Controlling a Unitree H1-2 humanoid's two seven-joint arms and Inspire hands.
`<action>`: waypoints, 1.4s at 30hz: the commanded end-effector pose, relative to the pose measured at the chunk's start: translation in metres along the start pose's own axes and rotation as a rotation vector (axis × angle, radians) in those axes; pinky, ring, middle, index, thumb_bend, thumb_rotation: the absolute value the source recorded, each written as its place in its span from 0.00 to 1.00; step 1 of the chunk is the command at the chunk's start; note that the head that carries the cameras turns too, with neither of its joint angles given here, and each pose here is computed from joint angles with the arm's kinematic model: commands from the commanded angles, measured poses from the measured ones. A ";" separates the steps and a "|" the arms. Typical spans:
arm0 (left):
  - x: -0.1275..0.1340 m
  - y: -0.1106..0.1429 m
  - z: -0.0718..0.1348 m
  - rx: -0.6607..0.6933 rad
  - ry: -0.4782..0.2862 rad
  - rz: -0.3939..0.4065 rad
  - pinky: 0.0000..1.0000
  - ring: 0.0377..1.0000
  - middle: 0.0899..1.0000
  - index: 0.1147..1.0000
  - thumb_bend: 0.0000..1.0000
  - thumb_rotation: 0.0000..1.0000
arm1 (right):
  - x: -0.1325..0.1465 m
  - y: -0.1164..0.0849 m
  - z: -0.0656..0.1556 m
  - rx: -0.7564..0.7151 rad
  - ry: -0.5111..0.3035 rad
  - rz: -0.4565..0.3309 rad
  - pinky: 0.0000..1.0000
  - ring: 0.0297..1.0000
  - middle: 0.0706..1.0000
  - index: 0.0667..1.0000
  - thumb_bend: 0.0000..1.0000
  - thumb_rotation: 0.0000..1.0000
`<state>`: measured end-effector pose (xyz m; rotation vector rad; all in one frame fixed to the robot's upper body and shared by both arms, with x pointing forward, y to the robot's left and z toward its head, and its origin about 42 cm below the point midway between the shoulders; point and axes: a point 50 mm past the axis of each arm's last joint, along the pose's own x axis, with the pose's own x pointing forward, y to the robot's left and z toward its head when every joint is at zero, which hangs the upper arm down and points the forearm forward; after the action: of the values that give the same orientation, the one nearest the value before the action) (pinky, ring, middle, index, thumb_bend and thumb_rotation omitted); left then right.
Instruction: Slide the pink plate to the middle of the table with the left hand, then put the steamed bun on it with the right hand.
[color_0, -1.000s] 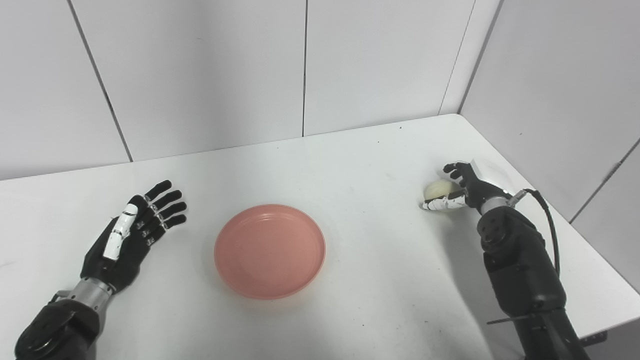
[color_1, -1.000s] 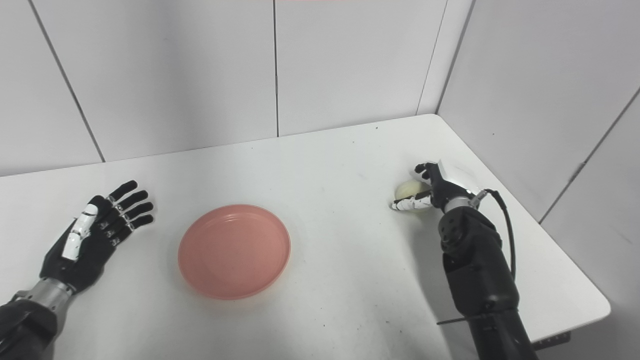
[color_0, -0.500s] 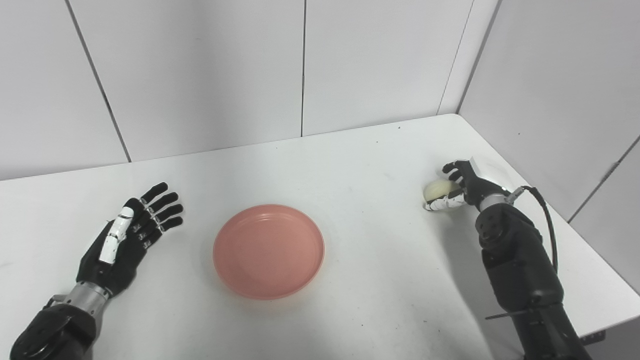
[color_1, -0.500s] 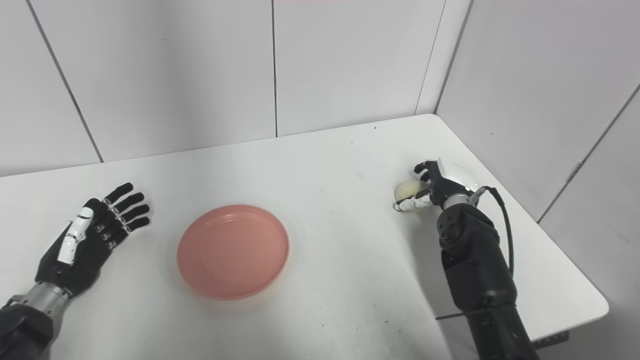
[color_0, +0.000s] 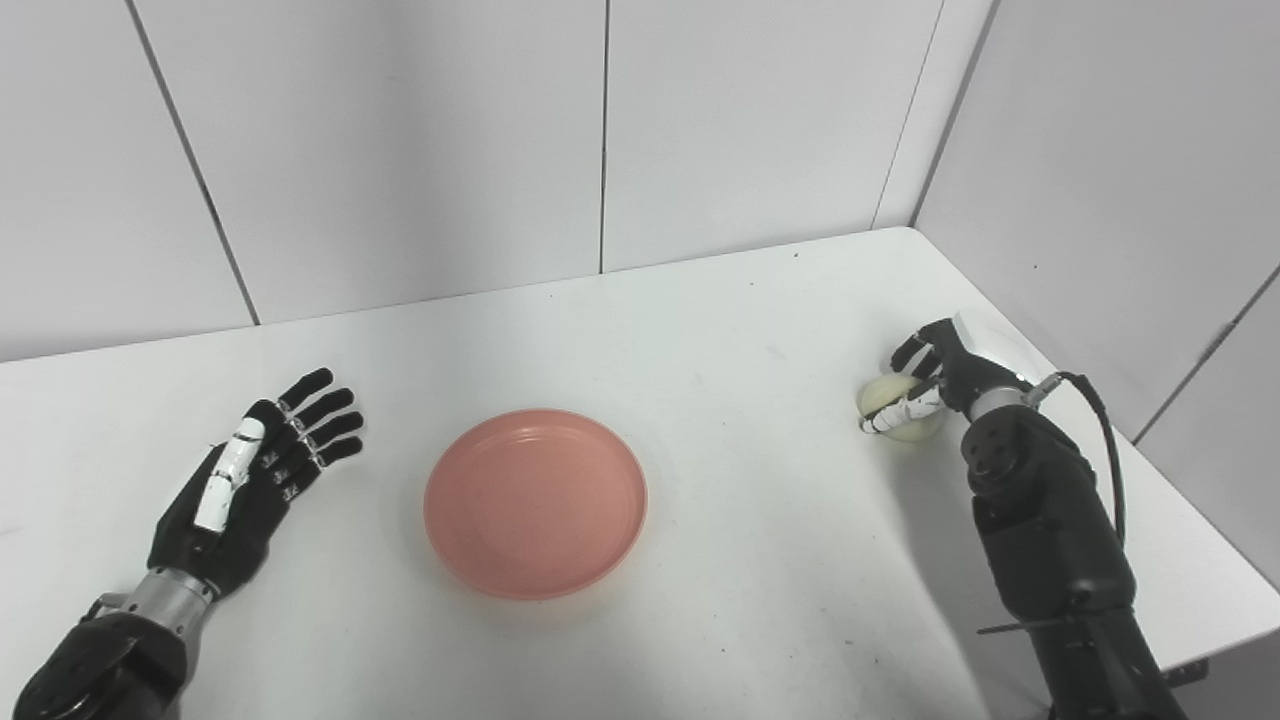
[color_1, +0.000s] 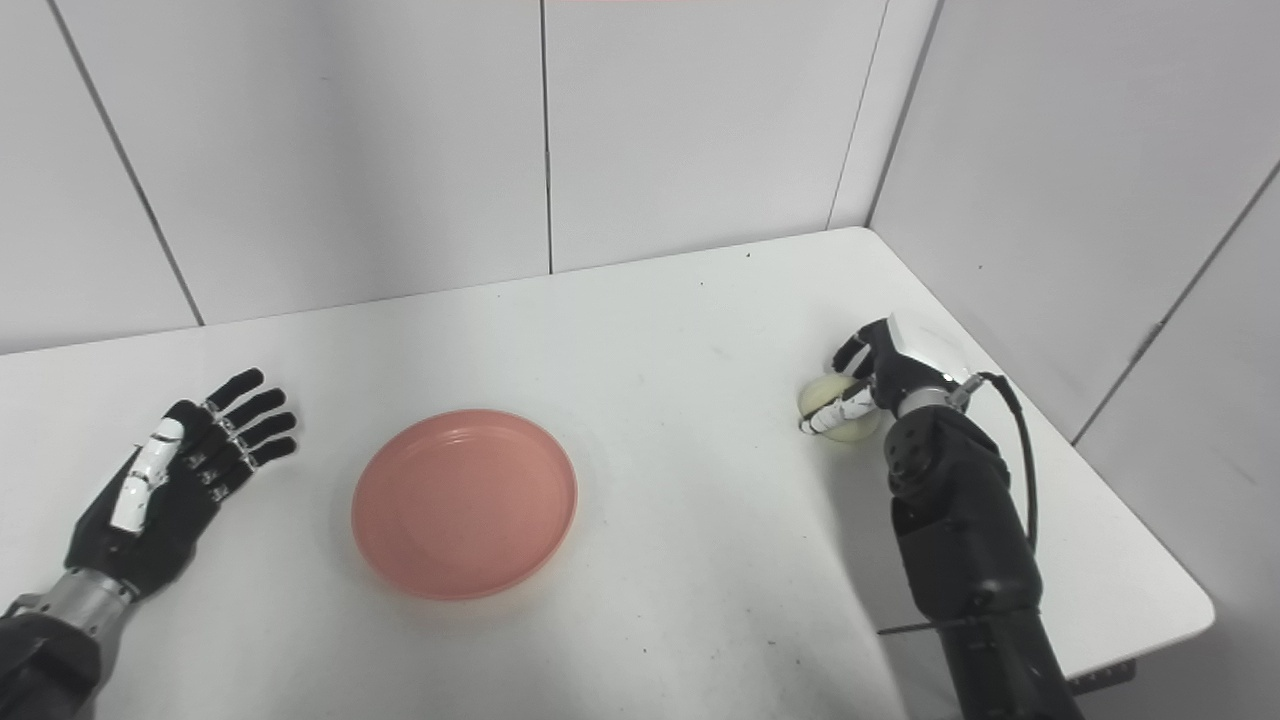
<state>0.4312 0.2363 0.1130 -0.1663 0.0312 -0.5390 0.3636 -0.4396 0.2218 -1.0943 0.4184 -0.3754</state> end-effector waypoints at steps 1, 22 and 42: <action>-0.039 0.004 -0.060 -0.086 0.261 0.072 0.81 0.82 0.84 0.82 0.50 0.85 | 0.002 -0.020 0.007 0.000 -0.020 -0.056 0.32 0.36 0.36 0.49 0.52 0.00; -0.029 -0.019 -0.061 -0.089 0.254 0.065 0.82 0.82 0.84 0.82 0.48 0.89 | -0.038 -0.047 0.048 0.018 -0.278 -0.149 0.39 0.44 0.41 0.50 0.52 0.00; 0.000 -0.080 -0.057 -0.066 0.261 0.070 0.87 0.86 0.87 0.86 0.43 0.99 | -0.092 -0.017 0.184 -0.034 -0.678 -0.036 0.27 0.34 0.37 0.49 0.51 0.00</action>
<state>0.4126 0.1591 0.1211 -0.1757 0.0464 -0.5183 0.3722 -0.2741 0.2928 -1.1624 -0.0763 0.0065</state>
